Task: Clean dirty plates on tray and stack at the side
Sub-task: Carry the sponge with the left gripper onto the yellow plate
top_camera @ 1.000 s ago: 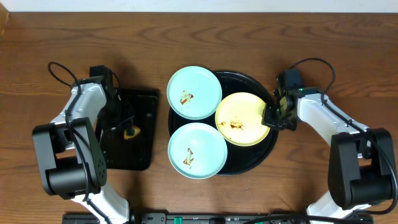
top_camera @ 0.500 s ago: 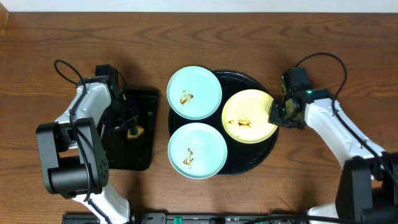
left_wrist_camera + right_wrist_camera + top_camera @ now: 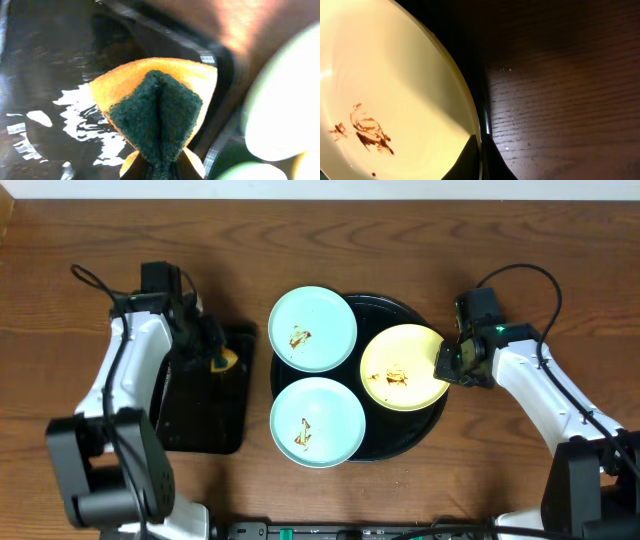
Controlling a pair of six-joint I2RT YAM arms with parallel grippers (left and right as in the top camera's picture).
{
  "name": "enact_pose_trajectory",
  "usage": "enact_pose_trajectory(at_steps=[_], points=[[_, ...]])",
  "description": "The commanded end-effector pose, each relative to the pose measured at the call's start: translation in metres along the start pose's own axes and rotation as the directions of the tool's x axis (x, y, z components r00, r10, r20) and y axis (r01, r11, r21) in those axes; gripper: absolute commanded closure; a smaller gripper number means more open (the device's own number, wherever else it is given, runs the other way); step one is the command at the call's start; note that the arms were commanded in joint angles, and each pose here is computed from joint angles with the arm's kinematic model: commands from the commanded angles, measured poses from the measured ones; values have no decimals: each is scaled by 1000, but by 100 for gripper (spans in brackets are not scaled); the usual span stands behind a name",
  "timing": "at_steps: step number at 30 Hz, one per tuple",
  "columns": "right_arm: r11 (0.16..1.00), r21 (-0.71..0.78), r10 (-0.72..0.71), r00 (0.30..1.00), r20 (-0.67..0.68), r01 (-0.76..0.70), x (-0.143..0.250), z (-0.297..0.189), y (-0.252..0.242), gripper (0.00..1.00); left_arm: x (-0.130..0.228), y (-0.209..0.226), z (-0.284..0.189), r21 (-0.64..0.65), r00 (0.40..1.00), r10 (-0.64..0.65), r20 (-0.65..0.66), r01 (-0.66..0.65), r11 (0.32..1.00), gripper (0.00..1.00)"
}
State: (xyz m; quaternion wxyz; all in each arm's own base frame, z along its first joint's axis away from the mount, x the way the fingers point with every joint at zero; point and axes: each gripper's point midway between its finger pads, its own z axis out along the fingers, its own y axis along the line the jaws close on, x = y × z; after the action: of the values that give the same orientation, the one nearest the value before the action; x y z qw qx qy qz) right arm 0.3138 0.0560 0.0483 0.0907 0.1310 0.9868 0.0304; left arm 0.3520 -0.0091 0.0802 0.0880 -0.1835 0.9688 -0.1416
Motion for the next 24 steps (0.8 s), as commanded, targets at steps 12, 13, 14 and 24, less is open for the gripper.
enact_pose_trajectory(at_steps=[12, 13, 14, 24], points=[[1000, -7, -21, 1000, 1, 21, -2, -5, 3, 98, 68, -160, -28, 527, 907, 422, -6, -355, 772, 93], [1000, -7, -20, 1000, 1, 20, -1, -5, 3, 98, 74, -169, -25, 534, 897, 443, -7, -371, 760, 93], [1000, -11, -21, 1000, -1, 21, -1, -5, 3, 99, 80, -177, -22, 541, 887, 462, -5, -386, 747, 92], [1000, -19, -24, 1000, -17, 24, 3, -5, 4, 99, 132, -249, 22, 743, 819, 565, -99, -317, 589, 93]])
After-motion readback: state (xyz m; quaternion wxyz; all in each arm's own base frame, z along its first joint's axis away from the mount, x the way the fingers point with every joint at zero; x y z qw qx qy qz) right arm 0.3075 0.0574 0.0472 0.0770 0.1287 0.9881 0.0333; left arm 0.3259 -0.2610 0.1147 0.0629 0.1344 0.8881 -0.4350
